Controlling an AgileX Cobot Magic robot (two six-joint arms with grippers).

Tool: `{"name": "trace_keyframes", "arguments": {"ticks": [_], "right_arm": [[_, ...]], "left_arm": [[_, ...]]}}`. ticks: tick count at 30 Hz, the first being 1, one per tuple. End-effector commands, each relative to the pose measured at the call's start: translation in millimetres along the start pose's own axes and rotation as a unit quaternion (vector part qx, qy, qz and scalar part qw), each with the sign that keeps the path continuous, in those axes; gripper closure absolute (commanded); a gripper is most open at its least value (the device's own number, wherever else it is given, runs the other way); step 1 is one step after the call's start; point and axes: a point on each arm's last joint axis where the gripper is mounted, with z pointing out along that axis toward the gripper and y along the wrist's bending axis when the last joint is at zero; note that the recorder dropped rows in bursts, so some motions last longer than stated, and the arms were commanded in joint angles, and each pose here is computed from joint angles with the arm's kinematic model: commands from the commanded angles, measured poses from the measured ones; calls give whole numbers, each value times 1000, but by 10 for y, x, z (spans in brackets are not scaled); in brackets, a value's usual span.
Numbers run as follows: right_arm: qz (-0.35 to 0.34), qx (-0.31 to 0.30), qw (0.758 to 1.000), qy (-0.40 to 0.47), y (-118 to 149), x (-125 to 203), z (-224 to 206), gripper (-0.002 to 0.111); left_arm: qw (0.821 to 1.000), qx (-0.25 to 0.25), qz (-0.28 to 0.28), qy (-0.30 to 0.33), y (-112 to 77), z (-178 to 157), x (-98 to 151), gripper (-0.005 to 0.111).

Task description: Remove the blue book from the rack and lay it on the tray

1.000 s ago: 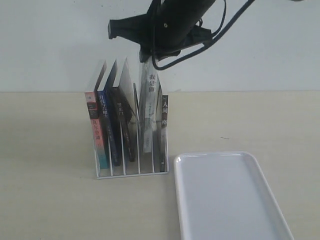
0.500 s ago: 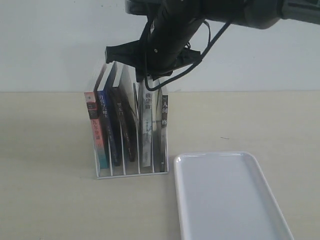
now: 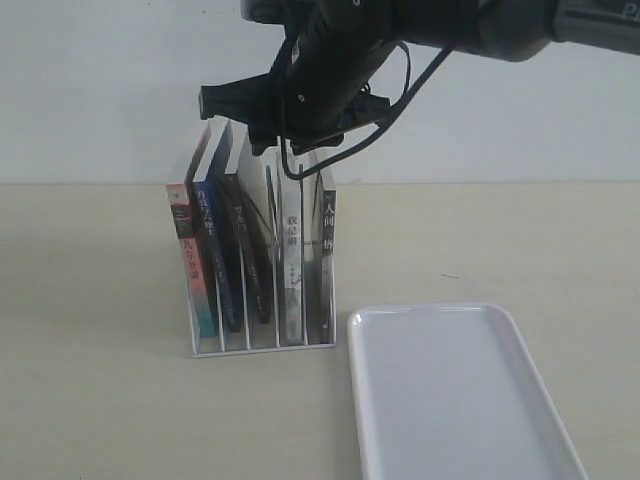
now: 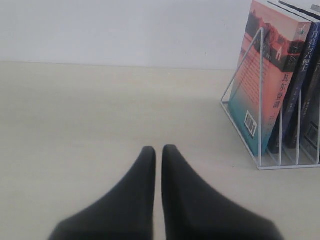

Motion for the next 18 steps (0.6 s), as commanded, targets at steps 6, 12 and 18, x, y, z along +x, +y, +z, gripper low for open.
{"name": "trace_keyframes", "arguments": {"ticks": [6, 12, 18], "right_arm": [[-21, -24, 997, -66, 54, -212, -511, 65], [-52, -65, 989, -121, 351, -238, -845, 75], [-67, -64, 991, -100, 485, -95, -401, 70]], "left_arm": [[1000, 1, -4, 0, -2, 2, 11, 103], [1000, 1, -4, 0, -2, 2, 11, 103], [1000, 1, -4, 0, -2, 2, 11, 103]]}}
